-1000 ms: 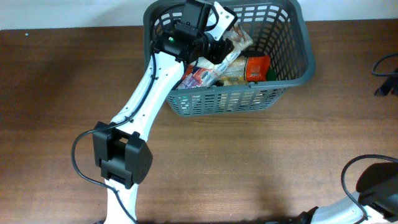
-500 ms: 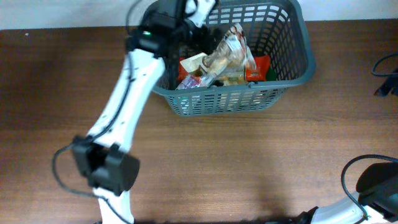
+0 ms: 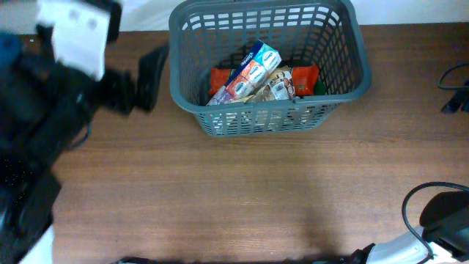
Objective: Pack container
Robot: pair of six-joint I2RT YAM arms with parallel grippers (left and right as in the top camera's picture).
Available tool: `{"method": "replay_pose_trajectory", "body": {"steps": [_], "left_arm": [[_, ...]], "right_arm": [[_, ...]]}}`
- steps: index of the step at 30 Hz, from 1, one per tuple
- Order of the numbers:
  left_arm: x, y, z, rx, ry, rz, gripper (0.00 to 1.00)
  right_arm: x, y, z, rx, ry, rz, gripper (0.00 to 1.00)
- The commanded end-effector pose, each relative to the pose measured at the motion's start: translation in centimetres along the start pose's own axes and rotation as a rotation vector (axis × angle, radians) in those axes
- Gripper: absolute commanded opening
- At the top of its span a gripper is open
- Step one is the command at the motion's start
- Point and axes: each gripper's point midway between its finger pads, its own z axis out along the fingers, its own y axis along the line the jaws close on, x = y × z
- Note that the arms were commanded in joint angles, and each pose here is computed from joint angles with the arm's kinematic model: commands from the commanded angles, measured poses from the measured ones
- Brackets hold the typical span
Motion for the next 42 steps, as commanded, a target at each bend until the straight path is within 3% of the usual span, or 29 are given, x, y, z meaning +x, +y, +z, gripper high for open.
{"method": "replay_pose_trajectory", "body": {"steps": [1, 13, 20, 28, 32, 42], "left_arm": [[2.4, 0.1, -0.4, -0.009, 0.089, -0.016, 1.0], [10.4, -1.5, -8.3, -0.05, 0.359, -0.084, 1.0], [11.1, -2.3, -13.1, -0.094, 0.266, -0.111, 0.99], [16.5, -4.5, -19.3, -0.118, 0.172, -0.24, 0.99], [18.1, -5.2, -21.2, -0.124, 0.126, -0.314, 0.99], [18.5, -7.6, -23.1, -0.018, 0.052, -0.306, 0.99]], "right_arm": [[0.0, -0.2, 0.1, 0.01, 0.004, 0.01, 0.99], [0.0, -0.2, 0.1, 0.01, 0.004, 0.01, 0.99], [0.0, -0.2, 0.1, 0.01, 0.004, 0.01, 0.99], [0.0, -0.2, 0.1, 0.01, 0.004, 0.01, 0.99], [0.0, -0.2, 0.1, 0.01, 0.004, 0.01, 0.99], [0.0, -0.2, 0.1, 0.01, 0.004, 0.01, 0.99]]}}
